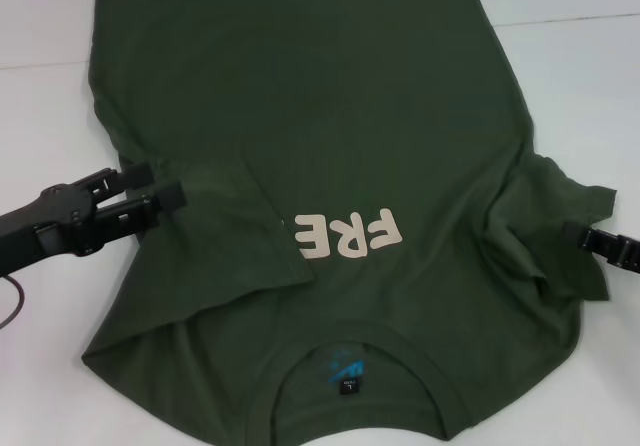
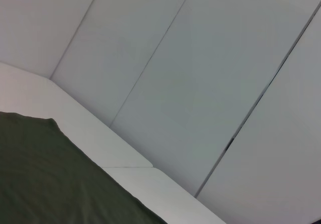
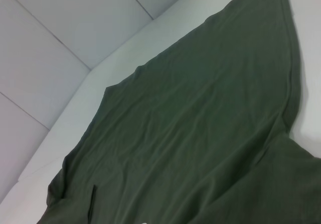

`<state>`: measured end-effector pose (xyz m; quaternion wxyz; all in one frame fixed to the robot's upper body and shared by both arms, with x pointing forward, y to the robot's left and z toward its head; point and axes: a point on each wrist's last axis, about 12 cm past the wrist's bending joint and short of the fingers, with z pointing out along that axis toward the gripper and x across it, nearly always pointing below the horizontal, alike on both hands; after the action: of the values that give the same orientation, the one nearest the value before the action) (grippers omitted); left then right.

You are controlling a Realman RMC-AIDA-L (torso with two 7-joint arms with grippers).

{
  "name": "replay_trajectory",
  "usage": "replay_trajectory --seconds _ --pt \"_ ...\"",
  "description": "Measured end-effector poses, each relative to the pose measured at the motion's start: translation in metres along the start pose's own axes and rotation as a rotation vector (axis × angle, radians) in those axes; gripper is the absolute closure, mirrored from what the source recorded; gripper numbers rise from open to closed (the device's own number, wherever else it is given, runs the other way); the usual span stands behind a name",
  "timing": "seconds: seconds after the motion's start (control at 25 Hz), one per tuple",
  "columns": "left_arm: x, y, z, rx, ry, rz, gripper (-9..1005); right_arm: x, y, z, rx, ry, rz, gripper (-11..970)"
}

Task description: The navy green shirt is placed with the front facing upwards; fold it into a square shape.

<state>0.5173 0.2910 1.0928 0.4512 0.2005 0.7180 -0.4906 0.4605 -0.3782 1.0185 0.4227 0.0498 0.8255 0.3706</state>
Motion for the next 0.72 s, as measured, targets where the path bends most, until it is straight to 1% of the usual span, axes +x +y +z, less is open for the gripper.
replay_trajectory --seconds 0.28,0.48,0.72 --pt "-0.001 0.000 0.000 0.000 0.000 0.001 110 -0.005 0.003 0.006 -0.013 -0.007 -0.001 894" --pt "-0.001 0.000 0.000 0.000 0.000 0.002 110 -0.011 0.008 0.015 -0.042 -0.001 -0.013 939" --pt "-0.001 0.000 0.000 -0.001 0.000 0.003 110 -0.018 0.018 0.033 -0.088 0.029 -0.044 940"
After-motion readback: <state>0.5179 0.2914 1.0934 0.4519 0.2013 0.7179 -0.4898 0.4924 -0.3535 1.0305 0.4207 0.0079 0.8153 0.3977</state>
